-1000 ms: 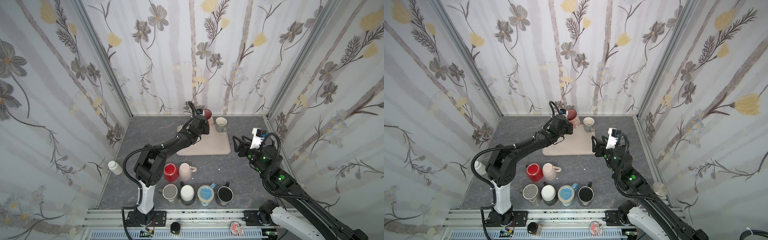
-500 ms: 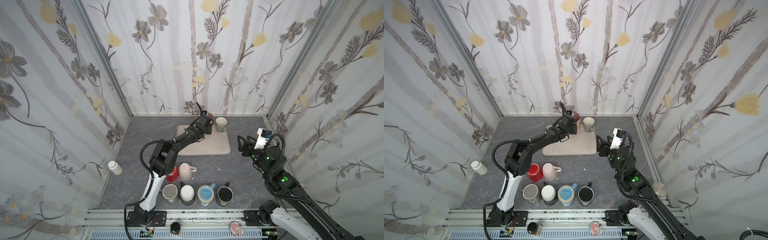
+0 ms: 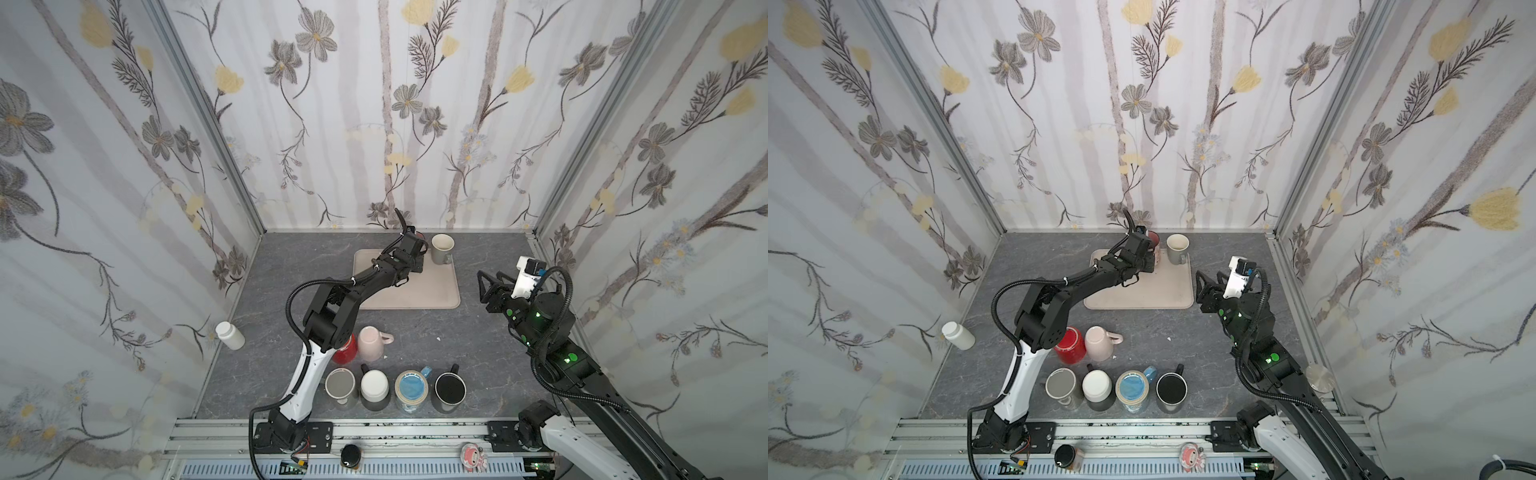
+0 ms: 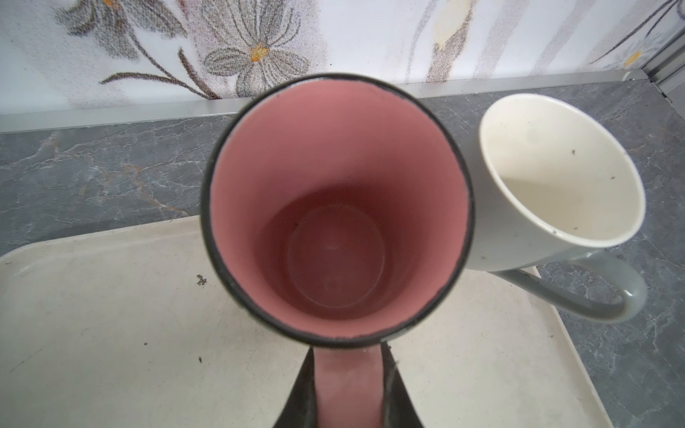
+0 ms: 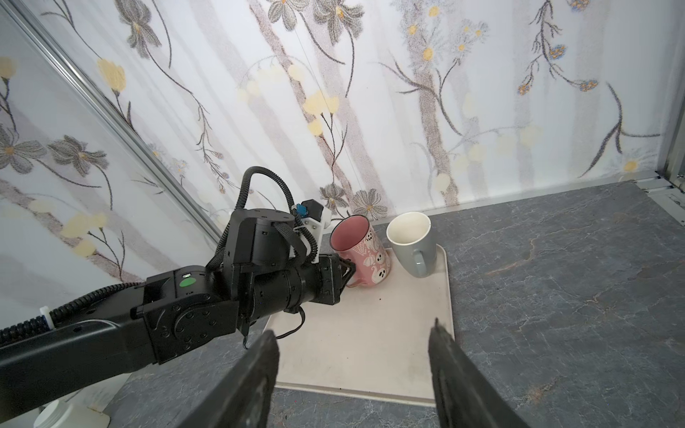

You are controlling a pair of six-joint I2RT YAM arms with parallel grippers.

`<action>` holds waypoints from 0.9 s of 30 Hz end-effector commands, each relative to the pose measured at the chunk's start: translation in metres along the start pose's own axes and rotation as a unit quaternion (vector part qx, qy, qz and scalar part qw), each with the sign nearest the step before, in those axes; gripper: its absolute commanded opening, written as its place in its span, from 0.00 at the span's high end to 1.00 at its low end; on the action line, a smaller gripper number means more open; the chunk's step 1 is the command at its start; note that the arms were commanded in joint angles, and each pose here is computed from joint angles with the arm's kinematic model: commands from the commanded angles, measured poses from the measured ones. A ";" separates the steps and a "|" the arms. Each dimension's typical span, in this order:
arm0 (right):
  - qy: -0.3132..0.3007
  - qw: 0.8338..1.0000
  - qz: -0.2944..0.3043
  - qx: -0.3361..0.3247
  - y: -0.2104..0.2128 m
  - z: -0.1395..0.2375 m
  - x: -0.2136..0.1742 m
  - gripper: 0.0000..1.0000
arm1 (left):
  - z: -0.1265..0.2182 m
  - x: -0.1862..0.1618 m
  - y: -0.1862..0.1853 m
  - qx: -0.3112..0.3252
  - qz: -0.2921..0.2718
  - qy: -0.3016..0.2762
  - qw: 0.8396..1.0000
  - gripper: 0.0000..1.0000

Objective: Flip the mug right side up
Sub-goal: 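Set the pink mug beside the grey mug and open the left gripper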

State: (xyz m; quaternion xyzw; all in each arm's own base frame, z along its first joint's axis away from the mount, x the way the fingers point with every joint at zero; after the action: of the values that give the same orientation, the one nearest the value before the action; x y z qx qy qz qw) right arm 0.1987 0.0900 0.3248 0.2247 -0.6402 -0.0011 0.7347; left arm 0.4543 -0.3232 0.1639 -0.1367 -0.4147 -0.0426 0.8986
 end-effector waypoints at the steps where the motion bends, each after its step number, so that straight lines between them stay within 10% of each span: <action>1: -0.005 1.000 -0.002 0.008 0.001 0.000 0.001 0.35 | -0.002 0.010 -0.006 -0.012 0.009 -0.038 0.999 1.00; 12: -0.005 1.000 -0.007 0.004 -0.002 0.003 -0.001 0.35 | 0.000 0.006 -0.007 -0.022 0.016 -0.031 0.999 0.72; 27: 0.000 1.000 -0.012 0.010 -0.002 0.003 -0.002 0.33 | 0.040 0.019 -0.004 -0.046 0.048 -0.060 0.996 0.58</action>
State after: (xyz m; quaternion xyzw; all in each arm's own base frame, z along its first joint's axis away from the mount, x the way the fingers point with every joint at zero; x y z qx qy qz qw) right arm 0.1959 0.0878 0.3214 0.2347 -0.6366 -0.0044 0.7346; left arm 0.4386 -0.3165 0.1795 -0.1671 -0.4305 -0.0299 0.8865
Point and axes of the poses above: each gripper's point midway between its finger pads, its own z axis back along the fingers, its own y axis along the line the jaws close on, x = y × z, the point moved 10 cm from there along z, back along the fingers, and after that the axes turned 5 degrees about z, right-handed, at the moved point
